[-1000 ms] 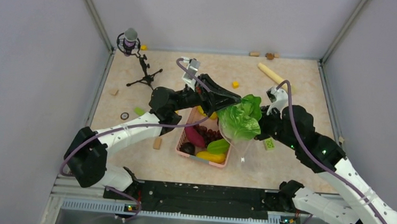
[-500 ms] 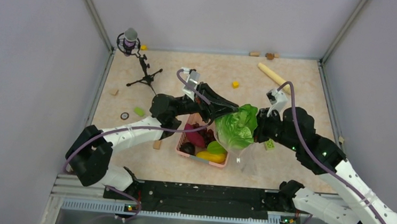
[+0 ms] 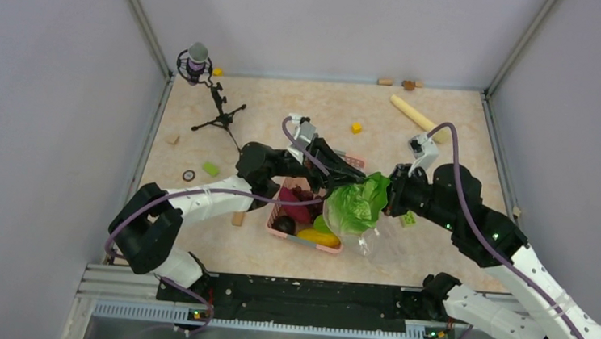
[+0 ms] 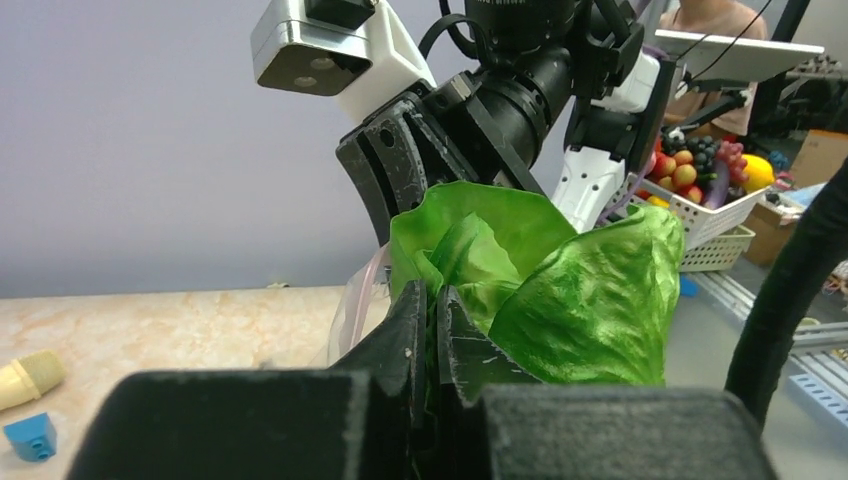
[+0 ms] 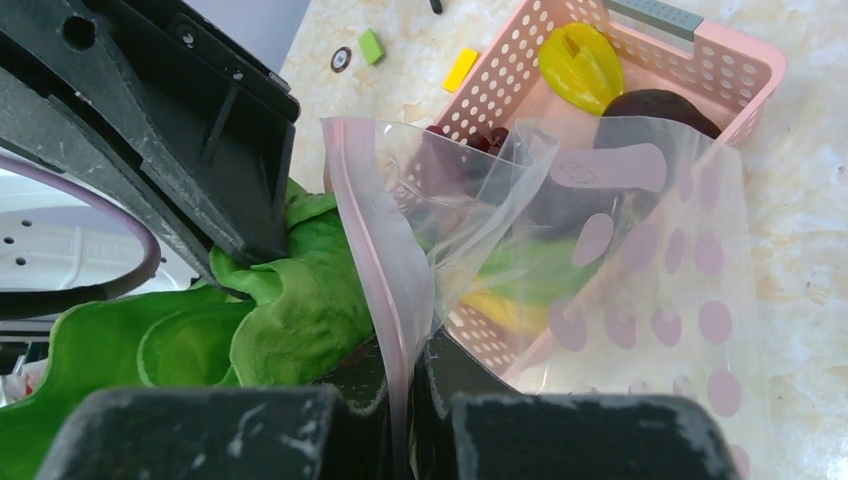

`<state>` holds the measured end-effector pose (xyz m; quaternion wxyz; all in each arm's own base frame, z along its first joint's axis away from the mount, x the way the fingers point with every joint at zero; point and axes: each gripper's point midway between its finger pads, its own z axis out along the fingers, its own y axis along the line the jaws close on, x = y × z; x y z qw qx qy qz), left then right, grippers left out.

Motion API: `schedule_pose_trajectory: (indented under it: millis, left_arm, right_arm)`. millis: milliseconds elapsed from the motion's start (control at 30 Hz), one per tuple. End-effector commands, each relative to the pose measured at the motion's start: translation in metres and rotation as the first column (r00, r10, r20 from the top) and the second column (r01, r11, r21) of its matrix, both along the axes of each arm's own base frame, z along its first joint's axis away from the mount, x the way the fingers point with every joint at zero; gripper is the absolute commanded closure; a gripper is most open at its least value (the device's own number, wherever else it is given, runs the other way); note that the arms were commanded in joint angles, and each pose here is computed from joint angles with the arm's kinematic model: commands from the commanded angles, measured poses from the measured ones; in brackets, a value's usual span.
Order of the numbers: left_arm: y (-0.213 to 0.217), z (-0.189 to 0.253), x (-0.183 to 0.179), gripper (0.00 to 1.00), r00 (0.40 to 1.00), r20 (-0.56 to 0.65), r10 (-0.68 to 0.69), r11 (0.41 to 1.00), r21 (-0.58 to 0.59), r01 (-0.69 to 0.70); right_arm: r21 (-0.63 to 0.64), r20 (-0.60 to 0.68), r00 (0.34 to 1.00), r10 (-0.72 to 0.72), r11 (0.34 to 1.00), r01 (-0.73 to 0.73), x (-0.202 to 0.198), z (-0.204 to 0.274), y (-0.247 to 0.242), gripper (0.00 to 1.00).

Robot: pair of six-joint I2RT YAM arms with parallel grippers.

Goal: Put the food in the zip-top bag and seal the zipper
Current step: Place the fake vegetable in the zipper food storage bag.

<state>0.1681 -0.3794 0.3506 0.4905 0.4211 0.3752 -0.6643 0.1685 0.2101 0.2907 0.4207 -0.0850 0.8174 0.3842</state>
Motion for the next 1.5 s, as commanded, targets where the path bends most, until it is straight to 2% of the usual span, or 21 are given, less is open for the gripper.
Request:
schedule_pose_trajectory:
  millis: [0, 100, 233, 567, 700, 833, 1033, 1100, 1167, 1233, 1367, 1467]
  left_arm:
    - [-0.008, -0.023, -0.007, 1.00, 0.997, 0.072, -0.025, 0.998, 0.067, 0.020]
    - [-0.018, -0.038, 0.005, 1.00, 0.995, 0.069, 0.078, 0.989, 0.123, -0.086]
    - [-0.031, -0.068, 0.023, 1.00, 0.965, 0.119, 0.233, 0.938, 0.234, -0.255]
    - [-0.018, -0.114, 0.024, 1.00, 0.949, 0.101, 0.299, 0.889, 0.331, -0.316]
    - [-0.016, -0.138, 0.030, 1.00, 0.922, 0.158, 0.353, 0.826, 0.410, -0.386]
    - [-0.012, -0.147, 0.033, 1.00, 0.911, 0.172, 0.375, 0.792, 0.451, -0.411]
    - [0.001, -0.158, 0.049, 1.00, 0.829, 0.171, 0.533, 0.675, 0.505, -0.538]
    - [0.002, -0.164, 0.054, 1.00, 0.792, 0.191, 0.581, 0.613, 0.537, -0.579]
    - [0.006, -0.167, 0.068, 1.00, 0.710, 0.204, 0.674, 0.513, 0.562, -0.648]
    - [0.008, -0.172, 0.073, 1.00, 0.655, 0.184, 0.733, 0.448, 0.594, -0.668]
    - [0.005, -0.184, 0.068, 1.00, 0.650, 0.142, 0.747, 0.441, 0.626, -0.644]
    - [0.015, -0.194, 0.075, 1.00, 0.590, 0.167, 0.790, 0.360, 0.652, -0.667]
  right_arm:
    - [0.189, 0.119, 0.993, 0.014, 0.981, -0.037, 0.000, 0.067, 0.011, 1.00]
    - [0.205, 0.125, 0.992, 0.014, 0.978, -0.039, 0.000, 0.073, 0.011, 1.00]
    - [0.219, 0.130, 0.991, -0.020, 0.976, -0.009, 0.004, 0.079, 0.009, 1.00]
    - [0.228, 0.185, 0.969, -0.165, 0.966, 0.121, 0.014, 0.092, -0.018, 1.00]
    - [0.229, 0.190, 0.961, -0.202, 0.961, 0.157, 0.017, 0.093, -0.025, 1.00]
    - [0.211, 0.186, 0.959, -0.213, 0.962, 0.172, 0.020, 0.090, -0.026, 1.00]
    - [0.198, 0.209, 0.958, -0.195, 0.968, 0.154, 0.022, 0.086, -0.022, 1.00]
    - [0.197, 0.220, 0.958, -0.185, 0.970, 0.142, 0.023, 0.086, -0.020, 1.00]
    - [0.190, 0.219, 0.961, -0.171, 0.973, 0.130, 0.023, 0.084, -0.016, 1.00]
    - [0.183, 0.217, 0.963, -0.159, 0.976, 0.120, 0.024, 0.081, -0.014, 1.00]
    - [0.176, 0.219, 0.962, -0.162, 0.977, 0.124, 0.026, 0.079, -0.013, 1.00]
    - [0.175, 0.224, 0.959, -0.172, 0.975, 0.134, 0.026, 0.081, -0.016, 1.00]
